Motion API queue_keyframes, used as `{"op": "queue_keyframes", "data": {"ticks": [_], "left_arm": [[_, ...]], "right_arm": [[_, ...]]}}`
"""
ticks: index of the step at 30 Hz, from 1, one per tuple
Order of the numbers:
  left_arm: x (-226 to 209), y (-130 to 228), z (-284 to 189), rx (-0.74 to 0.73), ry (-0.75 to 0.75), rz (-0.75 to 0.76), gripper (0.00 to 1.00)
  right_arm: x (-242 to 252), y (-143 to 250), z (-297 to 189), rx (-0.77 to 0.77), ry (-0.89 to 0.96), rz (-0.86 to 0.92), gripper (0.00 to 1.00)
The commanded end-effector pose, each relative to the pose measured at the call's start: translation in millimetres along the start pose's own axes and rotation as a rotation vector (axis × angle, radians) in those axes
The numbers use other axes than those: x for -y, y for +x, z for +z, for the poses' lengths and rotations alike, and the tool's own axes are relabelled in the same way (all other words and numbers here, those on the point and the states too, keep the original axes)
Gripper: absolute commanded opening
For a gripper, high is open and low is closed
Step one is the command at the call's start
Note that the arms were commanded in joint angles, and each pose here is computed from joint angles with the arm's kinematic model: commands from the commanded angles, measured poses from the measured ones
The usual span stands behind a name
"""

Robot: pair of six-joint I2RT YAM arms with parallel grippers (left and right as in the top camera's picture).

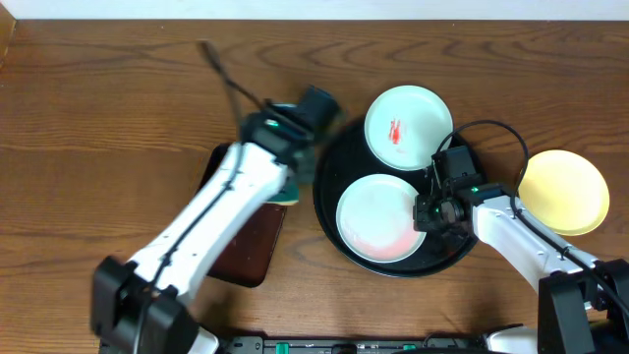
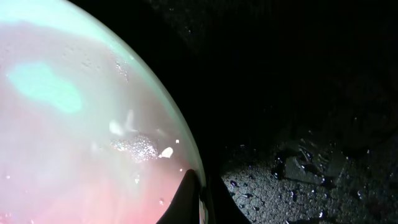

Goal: Clean dirty plates on tray and stack at the side
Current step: 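Return the sponge with the left gripper to the dark-red tray, then lift the cleaned pale green plate with the right gripper and tilt it up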

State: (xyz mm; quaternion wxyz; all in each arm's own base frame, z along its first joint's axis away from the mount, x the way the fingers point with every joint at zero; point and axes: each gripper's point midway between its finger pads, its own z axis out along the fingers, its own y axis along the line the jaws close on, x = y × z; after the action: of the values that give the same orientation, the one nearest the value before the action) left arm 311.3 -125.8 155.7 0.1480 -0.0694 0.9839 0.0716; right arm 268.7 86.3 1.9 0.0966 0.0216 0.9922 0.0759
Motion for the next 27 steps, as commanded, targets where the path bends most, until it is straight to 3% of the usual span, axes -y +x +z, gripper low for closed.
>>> {"op": "queue_keyframes", "data": {"ticks": [1, 10, 21, 27], "left_arm": [[-23.2, 7.5, 15.4, -0.092, -0.003, -0.066, 0.08], [-44.8, 43.7, 78.2, -0.275, 0.111, -0.108, 0.08], [-49.7, 61.2, 102.7, -0.305, 0.138, -0.122, 0.08], [-49.7, 61.2, 102.7, -0.305, 0.138, -0.122, 0.08]], "right_arm": [[21.6, 8.7, 13.3, -0.018, 0.090, -0.070, 0.01], [7.8, -11.6, -28.7, 0.006, 0.070, -0.094, 0.01], [7.1, -56.7, -134.4, 0.317, 0.294, -0.201, 0.01], [-0.5, -66.3, -169.1, 0.449, 0.426, -0.318, 0.01]]}}
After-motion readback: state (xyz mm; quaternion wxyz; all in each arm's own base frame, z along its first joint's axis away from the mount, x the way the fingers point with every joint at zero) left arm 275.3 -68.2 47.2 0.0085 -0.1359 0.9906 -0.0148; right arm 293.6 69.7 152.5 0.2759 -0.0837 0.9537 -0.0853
